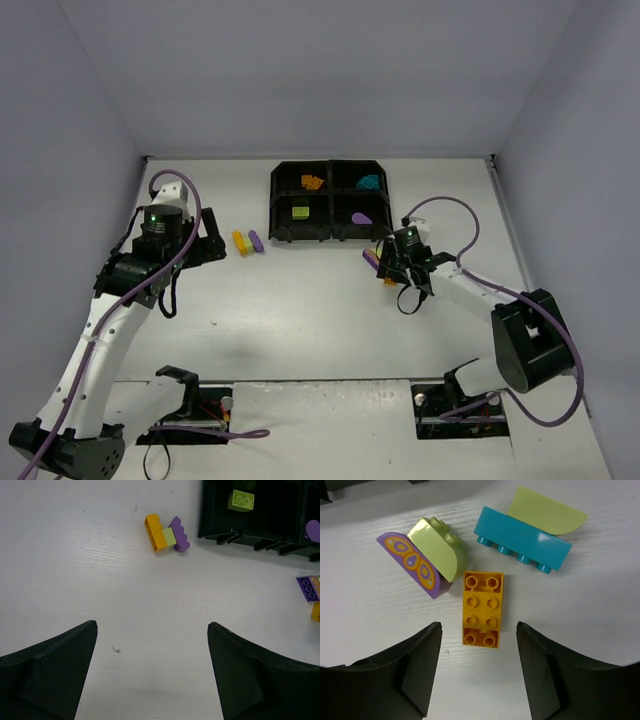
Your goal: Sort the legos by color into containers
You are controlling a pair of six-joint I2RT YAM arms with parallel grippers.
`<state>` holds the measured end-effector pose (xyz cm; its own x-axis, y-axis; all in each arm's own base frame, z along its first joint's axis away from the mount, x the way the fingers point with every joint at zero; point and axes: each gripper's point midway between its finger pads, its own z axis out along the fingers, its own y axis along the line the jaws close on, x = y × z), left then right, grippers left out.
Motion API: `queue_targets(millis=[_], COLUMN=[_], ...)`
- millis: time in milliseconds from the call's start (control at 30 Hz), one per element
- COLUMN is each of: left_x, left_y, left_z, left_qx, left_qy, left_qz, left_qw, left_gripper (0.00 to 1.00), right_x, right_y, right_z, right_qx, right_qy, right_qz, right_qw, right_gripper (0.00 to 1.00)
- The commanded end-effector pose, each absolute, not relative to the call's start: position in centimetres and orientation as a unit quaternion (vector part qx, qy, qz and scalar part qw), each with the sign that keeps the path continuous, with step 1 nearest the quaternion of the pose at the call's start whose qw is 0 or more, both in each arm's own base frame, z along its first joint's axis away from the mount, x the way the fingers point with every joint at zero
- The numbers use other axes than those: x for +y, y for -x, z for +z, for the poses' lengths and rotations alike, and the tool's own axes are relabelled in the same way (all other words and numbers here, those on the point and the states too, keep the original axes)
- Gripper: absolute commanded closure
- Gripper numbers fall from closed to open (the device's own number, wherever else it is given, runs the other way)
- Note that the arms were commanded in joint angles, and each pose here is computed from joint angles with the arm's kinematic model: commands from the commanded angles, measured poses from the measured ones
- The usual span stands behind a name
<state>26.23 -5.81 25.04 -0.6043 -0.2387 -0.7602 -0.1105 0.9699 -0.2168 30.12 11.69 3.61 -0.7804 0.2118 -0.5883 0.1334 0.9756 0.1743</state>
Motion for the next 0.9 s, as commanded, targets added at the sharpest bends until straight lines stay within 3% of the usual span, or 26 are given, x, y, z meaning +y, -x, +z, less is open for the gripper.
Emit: queue_targets(millis=[0,200,300,333,400,667,867], left_x=[-6.1,-5.7,-5.7,-5.8,-5.8,-6.1,-6.1], left_y=[-26.8,-26.6,-26.6,-26.6,-26.7,-27.6,-27.8], left_z=[27.6,27.5,27.3,27.3,27.2,26.6,26.0], left_qx=[0.874,0.875,0.876,0.876,0.877,0.882,0.884], left_qy=[0.094,0.095,0.094,0.095,0.094,0.091,0.088], left_qz=[-0.088,-0.08,-0.079,-0.079,-0.078,-0.078,-0.073], left_qw=[0.468,0.468,0.466,0.467,0.465,0.457,0.454], left_gripper=[0.15,0.15,0.15,0.15,0.15,0.15,0.15], right_x=[12.7,12.6,12.7,12.7,13.2,16.2,22.3], right_y=[-32.0,-31.9,-31.8,-31.7,-31.5,-35.4,-41.3], right_z=[3.8,2.5,2.5,2.9,3.9,16.9,23.2], right_qx=[0.934,0.939,0.94,0.939,0.936,0.877,0.84], right_qy=[-0.102,-0.101,-0.095,-0.091,-0.079,-0.043,0.085], right_qz=[0.069,0.054,0.047,0.043,0.036,0.064,0.111], right_qw=[0.337,0.323,0.325,0.329,0.341,0.473,0.524], right_gripper=[0.46,0.55,0.78,0.9,0.99,1.0,1.0])
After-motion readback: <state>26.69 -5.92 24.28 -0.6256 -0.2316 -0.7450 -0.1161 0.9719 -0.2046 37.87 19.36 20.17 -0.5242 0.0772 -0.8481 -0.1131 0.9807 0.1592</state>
